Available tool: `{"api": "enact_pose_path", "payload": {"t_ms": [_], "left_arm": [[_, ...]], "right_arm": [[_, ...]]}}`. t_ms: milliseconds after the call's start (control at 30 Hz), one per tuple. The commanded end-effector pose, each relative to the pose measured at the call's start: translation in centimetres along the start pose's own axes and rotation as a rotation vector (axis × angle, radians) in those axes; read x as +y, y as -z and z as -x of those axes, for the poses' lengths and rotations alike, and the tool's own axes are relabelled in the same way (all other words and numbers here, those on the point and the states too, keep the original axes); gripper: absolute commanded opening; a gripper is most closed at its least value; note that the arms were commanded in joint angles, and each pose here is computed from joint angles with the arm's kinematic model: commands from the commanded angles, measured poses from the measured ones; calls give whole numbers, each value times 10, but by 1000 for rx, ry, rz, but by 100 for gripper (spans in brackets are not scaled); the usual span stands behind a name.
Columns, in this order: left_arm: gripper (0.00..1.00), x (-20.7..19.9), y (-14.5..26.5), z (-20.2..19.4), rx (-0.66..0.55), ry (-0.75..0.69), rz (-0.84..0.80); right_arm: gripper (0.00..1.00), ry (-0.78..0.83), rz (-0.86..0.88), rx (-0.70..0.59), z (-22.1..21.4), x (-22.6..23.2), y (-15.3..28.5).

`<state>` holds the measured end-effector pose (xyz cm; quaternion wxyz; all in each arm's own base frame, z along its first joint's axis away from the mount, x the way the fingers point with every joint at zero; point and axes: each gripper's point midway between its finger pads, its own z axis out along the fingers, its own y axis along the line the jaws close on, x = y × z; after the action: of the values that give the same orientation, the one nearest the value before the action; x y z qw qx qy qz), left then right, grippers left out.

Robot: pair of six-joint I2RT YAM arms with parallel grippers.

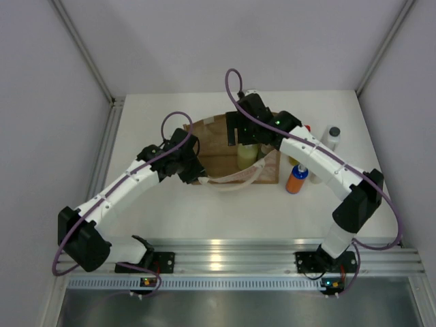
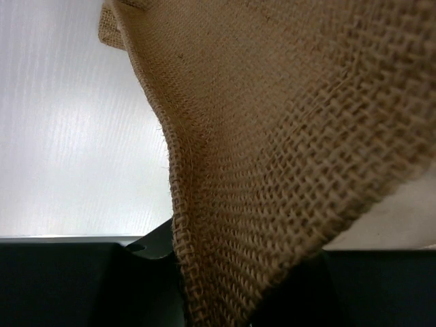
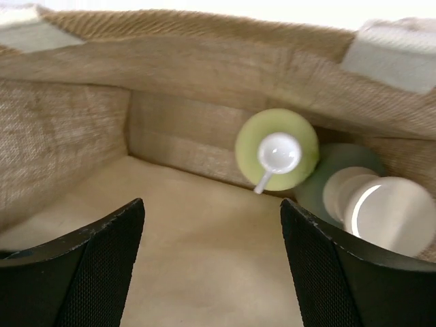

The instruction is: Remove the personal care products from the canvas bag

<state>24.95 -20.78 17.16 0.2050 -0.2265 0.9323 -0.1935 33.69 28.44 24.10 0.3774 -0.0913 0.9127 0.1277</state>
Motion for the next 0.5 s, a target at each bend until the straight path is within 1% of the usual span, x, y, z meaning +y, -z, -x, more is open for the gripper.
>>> {"api": "enact_pose_path", "payload": {"t_ms": [0,67,333,467], "left_arm": [[31,-4,1,0,7,2,-24],[31,-1,1,-2,6,18,-22],[32,3,0,-4,7,47,-13],[33,1,-1,-3,10,50,-11]], "right_arm": [[78,-23,-113,-63,25,-11,11],[78,16,-188,-53,24,-25,7],[77,31,-263,-19,17,-35,-18],[73,28,-293,-2,12,-37,-34]]}}
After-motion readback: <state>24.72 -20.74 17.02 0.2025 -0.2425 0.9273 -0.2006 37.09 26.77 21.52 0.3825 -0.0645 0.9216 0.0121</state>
